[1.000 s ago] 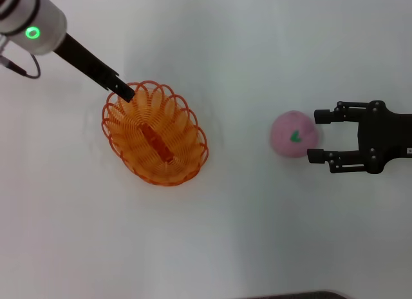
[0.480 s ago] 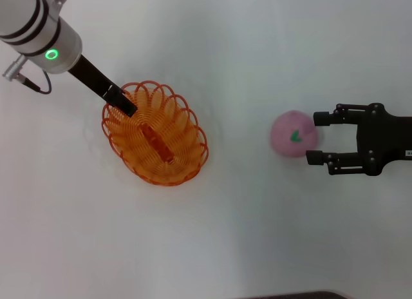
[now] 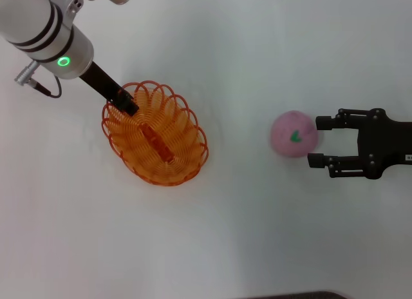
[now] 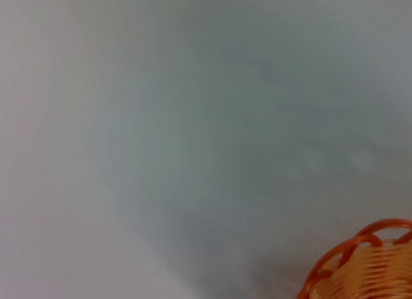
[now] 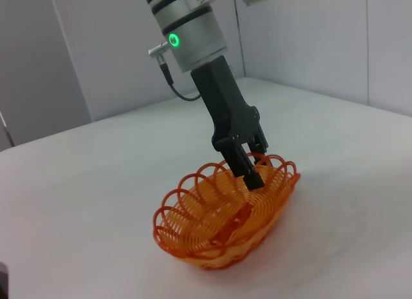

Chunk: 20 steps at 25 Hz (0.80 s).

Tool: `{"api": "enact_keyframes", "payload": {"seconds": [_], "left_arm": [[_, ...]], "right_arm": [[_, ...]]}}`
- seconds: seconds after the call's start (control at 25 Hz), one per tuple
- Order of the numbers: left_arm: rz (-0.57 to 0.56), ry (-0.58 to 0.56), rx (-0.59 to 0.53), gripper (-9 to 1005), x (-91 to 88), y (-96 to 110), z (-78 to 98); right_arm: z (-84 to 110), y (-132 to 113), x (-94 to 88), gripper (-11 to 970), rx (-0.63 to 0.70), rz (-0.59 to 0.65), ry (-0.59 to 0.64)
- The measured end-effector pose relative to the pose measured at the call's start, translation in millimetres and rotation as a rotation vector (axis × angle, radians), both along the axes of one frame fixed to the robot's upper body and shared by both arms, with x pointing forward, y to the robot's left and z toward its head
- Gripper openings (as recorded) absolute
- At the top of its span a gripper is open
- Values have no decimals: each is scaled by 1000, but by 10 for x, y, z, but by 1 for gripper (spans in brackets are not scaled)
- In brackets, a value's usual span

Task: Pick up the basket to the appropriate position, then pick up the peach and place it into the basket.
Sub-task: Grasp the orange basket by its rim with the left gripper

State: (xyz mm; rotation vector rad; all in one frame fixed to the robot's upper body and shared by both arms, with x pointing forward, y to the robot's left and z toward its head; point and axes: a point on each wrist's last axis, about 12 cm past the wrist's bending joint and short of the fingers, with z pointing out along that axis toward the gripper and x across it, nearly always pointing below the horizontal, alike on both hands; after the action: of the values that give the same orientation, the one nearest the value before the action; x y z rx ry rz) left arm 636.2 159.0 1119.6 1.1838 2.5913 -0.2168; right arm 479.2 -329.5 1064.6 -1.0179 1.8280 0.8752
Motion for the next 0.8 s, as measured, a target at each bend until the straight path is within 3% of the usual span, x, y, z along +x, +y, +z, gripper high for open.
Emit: {"api": "enact_keyframes", "payload": {"seconds": [0.32,0.6,0.8], "left_arm": [[-13,-1,-7,263,-3,-44,40],[-9,0,-24,211,-1,-31,115],[20,-3,-84,174,-24,39,329]], "right_arm": [[-26,-6,12,799,-12,-11,2],[-23,-6,25,799,-15,-15,-2],[-20,-9,28,799,-14,-17,-4]]}}
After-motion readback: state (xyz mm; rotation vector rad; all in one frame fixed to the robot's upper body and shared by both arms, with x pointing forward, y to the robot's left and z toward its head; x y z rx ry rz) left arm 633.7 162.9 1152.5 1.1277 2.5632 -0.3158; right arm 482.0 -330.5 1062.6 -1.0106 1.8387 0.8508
